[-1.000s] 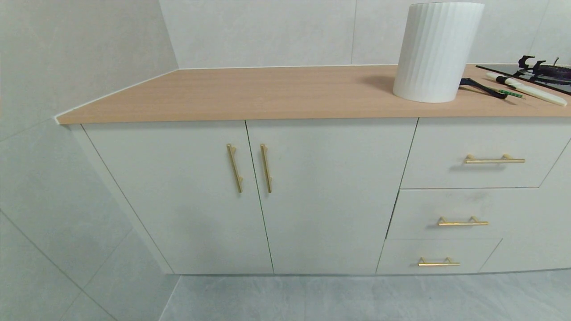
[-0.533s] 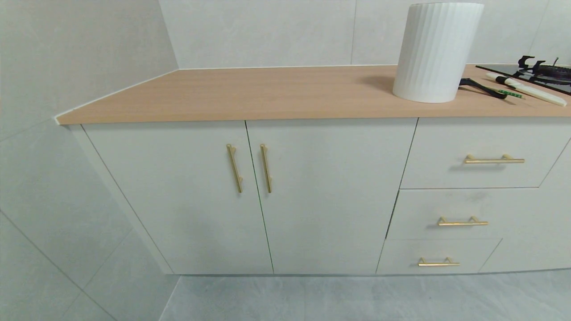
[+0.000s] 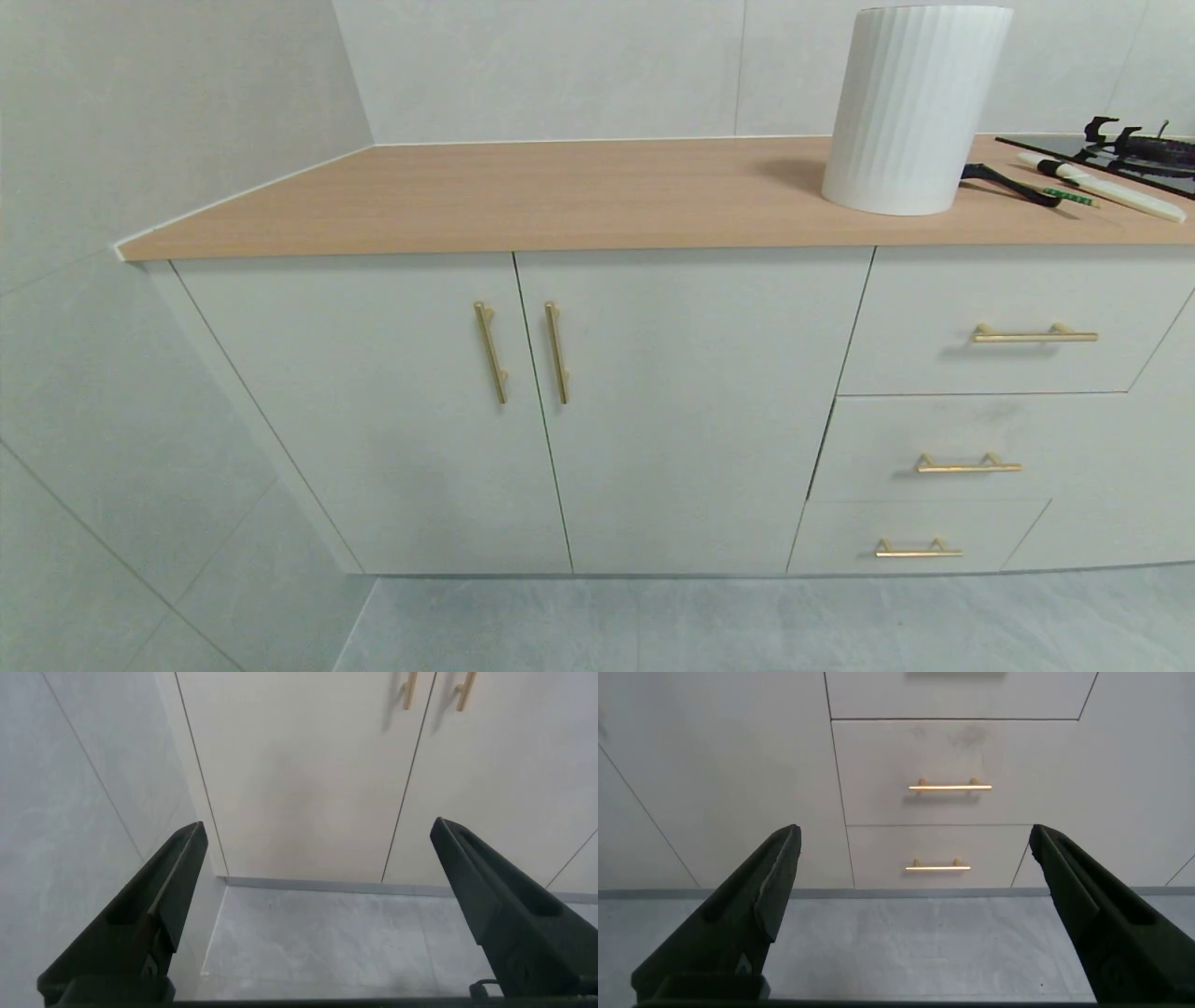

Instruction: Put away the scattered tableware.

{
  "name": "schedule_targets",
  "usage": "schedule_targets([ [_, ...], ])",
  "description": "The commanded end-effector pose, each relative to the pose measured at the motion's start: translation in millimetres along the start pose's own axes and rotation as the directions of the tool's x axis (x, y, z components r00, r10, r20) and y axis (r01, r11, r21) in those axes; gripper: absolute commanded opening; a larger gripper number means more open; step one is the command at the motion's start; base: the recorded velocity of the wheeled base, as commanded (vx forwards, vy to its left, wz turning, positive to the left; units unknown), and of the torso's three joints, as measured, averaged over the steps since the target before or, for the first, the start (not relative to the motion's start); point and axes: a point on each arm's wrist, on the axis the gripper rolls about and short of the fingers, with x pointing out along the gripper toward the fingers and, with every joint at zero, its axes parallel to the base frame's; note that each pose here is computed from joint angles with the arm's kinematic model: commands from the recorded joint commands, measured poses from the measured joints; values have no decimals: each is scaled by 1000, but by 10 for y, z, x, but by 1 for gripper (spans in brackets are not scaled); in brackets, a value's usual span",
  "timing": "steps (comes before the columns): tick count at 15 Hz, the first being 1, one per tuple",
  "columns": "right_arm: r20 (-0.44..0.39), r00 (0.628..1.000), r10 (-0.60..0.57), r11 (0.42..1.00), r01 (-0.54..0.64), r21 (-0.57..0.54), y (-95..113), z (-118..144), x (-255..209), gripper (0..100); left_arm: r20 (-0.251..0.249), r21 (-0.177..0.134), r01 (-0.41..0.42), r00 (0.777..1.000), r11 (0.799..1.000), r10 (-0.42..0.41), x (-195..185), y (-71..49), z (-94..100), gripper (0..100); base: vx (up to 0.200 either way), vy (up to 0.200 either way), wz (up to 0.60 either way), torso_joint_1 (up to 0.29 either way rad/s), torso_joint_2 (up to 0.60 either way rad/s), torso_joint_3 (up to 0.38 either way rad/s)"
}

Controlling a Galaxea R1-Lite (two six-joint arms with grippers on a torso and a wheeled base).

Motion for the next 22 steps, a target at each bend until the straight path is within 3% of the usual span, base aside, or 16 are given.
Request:
schedule_targets([
  [1,-2,1000,0,1000,0,0,0,0,2,100,-1,1,-1,1000,1000,1,1,0,0,100,0,0,0,0,0,0],
  [17,-2,1000,0,1000,0,1,0,0,2,100,-1,-4,-1,1000,1000,1,1,0,0,100,0,-188,0,3,1,2],
  [22,-2,1000,0,1000,0,1,0,0,2,100,-1,-4,-1,1000,1000,1,1,0,0,100,0,0,0,0,0,0],
])
